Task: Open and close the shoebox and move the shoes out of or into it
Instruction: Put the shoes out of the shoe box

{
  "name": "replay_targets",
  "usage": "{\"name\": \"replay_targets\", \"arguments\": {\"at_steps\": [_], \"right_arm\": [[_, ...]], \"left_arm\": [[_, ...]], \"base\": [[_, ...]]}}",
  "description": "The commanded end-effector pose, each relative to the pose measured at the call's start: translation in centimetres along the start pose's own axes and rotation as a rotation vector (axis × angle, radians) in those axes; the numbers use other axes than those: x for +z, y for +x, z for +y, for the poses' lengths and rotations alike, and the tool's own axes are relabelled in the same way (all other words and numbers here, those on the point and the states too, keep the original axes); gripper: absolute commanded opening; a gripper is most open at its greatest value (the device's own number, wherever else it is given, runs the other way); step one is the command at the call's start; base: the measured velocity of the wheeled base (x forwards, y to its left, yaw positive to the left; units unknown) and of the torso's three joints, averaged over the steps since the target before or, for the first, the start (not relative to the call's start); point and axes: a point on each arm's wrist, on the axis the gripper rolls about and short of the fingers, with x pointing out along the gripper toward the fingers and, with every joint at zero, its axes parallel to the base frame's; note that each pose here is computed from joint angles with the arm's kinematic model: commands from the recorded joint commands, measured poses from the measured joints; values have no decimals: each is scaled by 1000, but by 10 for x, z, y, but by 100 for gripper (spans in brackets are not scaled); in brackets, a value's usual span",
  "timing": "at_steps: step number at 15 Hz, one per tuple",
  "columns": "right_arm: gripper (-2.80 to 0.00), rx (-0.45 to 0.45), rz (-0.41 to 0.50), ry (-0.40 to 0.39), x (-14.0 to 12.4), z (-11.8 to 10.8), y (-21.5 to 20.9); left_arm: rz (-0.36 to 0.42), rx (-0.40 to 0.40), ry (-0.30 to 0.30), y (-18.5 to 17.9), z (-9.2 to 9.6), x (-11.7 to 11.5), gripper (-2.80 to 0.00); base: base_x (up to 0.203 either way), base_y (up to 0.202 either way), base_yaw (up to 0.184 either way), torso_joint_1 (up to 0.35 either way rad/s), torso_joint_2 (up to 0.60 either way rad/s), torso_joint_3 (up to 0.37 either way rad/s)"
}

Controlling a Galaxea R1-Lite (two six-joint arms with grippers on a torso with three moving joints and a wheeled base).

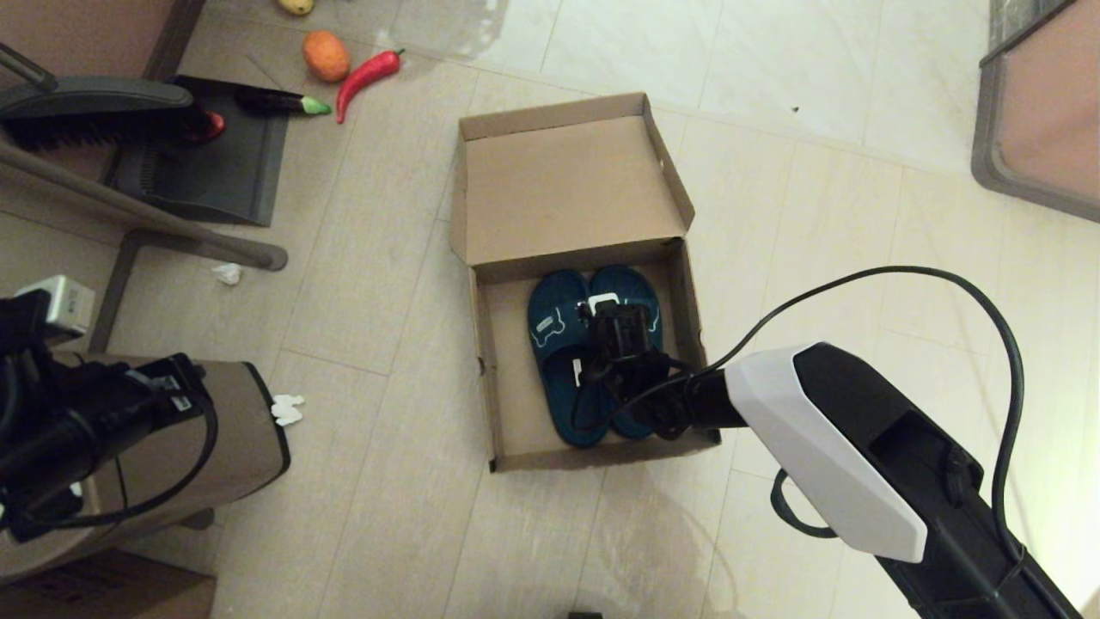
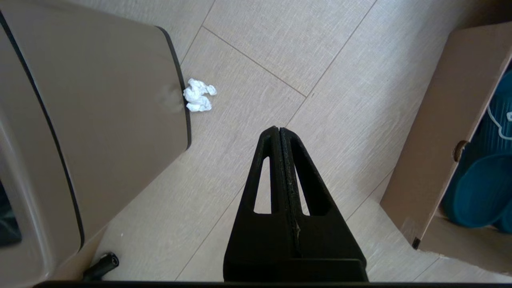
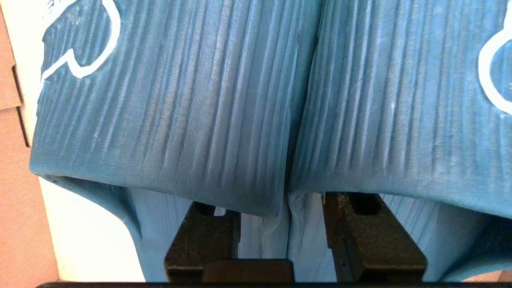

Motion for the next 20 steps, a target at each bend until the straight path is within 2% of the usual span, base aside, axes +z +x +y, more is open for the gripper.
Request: {"name": "replay_targets", "arguments": {"at_steps": [1,4,6,9,14,17,20], "right_arm": [[-280,-1,9,-5,-6,2,2],[-280,-39,-13,-1,-2,1,0],[-280,-31,-58,18,19,0,-9],[-280,15,-116,34,54,16,-38],[-280,75,-134,47,81,35,-81],[-280,68,-191,81,114,26,-107],[-280,30,-224,107,144,-6,-139]], "left_arm": [[-4,2,-2,-4,1,-1,-280],[-12,2,-1,-7,1,0,-280],[-9,2,0,-8,1,-1,-280],[-5,3,1,-19,3,-5,-280],[17,6,3,-36,6,-15,-280],[17,5,3,-36,6,-15,-280],[23,4,1,-35,6,-17,-280]], "base": [[0,0,0,0,0,0],[0,0,0,0,0,0],[0,0,0,0,0,0],[0,0,0,0,0,0],[0,0,0,0,0,0],[0,0,0,0,0,0],[0,0,0,0,0,0]]}}
